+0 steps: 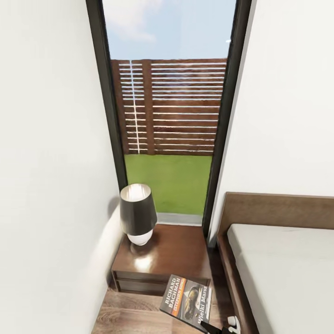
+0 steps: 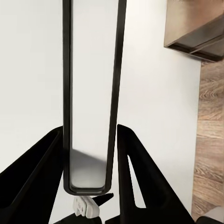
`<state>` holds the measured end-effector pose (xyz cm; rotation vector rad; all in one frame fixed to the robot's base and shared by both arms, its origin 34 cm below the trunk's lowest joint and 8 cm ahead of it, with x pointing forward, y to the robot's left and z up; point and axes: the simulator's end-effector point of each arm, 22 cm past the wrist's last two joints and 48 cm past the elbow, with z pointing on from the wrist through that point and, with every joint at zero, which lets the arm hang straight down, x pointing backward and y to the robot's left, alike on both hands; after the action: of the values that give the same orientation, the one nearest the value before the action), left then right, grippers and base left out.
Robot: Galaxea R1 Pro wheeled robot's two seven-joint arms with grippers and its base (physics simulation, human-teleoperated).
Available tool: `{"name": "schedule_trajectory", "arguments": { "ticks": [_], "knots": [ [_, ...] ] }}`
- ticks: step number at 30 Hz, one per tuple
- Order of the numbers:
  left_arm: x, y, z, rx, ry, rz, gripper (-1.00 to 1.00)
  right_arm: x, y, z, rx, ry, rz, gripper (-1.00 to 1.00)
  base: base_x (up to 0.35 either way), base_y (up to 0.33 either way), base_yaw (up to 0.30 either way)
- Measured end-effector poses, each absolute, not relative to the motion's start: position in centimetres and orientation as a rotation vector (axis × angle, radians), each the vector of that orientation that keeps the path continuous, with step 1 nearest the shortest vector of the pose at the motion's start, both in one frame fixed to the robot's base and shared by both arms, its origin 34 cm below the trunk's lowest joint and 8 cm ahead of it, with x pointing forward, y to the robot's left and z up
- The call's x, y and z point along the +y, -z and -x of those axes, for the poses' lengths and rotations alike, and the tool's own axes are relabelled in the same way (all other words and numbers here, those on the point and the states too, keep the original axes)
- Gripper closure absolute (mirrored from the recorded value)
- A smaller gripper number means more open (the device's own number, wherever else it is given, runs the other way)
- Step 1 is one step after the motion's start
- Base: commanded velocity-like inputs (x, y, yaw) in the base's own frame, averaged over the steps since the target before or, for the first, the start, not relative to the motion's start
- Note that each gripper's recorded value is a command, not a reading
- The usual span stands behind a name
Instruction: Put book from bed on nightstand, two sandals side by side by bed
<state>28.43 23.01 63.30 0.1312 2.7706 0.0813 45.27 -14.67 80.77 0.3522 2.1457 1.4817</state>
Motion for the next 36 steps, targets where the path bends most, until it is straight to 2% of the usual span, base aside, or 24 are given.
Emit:
{"name": "schedule_trajectory", "arguments": {
  "ticks": [25, 36],
  "knots": [
    [23.1, -63.3, -28.4, 2.771, -0.082, -0.131, -1.0, -14.5, -80.6, -45.5, 2.153, -1.473, -0.355, 1.0, 0.153, 0.017, 0.0],
    [23.1, -63.3, -28.4, 2.771, -0.083, -0.131, -1.0, -15.6, -80.5, -49.8, 2.196, -1.376, -0.433, 1.0, 0.148, 0.0, 0.0]
  ]
}}
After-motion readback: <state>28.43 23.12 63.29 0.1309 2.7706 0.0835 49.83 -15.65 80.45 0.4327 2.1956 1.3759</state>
